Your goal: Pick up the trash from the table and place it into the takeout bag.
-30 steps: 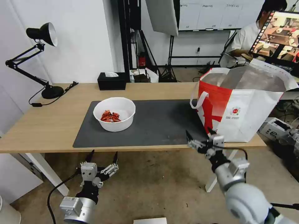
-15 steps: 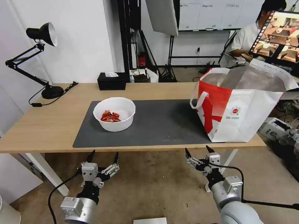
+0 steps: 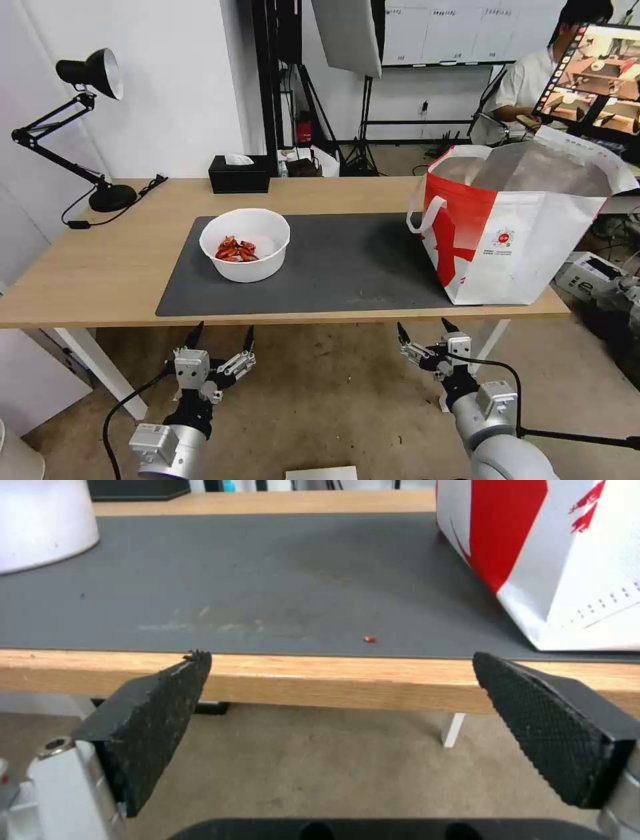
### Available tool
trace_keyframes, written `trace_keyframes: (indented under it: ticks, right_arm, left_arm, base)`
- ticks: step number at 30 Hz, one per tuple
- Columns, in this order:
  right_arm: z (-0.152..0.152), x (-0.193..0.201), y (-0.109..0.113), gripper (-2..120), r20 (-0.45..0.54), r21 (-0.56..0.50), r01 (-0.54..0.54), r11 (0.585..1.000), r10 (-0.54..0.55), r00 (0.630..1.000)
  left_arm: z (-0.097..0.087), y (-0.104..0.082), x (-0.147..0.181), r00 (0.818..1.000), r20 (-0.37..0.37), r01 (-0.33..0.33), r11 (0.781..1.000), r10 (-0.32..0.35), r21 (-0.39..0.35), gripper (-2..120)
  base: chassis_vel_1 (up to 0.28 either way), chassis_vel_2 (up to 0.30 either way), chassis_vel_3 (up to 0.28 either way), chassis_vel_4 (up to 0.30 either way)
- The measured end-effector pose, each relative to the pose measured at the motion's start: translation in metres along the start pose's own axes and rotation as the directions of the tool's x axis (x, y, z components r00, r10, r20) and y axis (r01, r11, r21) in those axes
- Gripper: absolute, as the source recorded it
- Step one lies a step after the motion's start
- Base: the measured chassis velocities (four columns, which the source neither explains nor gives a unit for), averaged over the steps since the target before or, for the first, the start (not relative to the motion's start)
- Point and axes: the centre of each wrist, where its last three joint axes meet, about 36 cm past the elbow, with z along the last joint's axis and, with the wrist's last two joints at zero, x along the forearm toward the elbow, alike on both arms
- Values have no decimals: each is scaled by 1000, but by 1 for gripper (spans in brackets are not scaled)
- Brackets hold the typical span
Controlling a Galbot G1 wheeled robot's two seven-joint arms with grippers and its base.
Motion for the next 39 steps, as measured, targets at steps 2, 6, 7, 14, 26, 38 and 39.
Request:
trace_keyframes:
  ticks: [2,6,7,14,26,38,39]
  right_arm:
    - [0,0,0,100,0,0,0,1000,0,1000]
    - [0,0,0,100,0,0,0,1000,0,1000]
    - [0,0,0,100,0,0,0,1000,0,1000]
    - [0,0,0,100,0,0,0,1000,0,1000]
    - [-1,-1,0,100,0,0,0,1000,0,1000]
    - [-1,0,0,100,0,0,1,1000,-1,1000]
    - [-1,0,0,100,0,0,1,1000,-1,1000]
  left_arm:
    - [1,1,-2,1000,1,1,1000,-1,-1,100]
    - [2,6,-8,1000,5,12,1000,-12,6,100]
    - [2,10,-10,1000,8,15,1000,-15,3,100]
    - [-20,37,-31,999,25,19,1000,-20,8,100]
    - [-53,92,-104,1000,12,-20,1000,20,12,100]
    - [-102,150,-214,995,-79,-67,996,62,-56,100]
    - [-102,150,-214,995,-79,-67,996,62,-56,100]
  base:
    - [0,0,0,0]
    - [0,0,0,0]
    - [0,0,0,0]
    - [0,0,0,0]
    - [0,0,0,0]
    - [0,0,0,0]
    - [0,0,0,0]
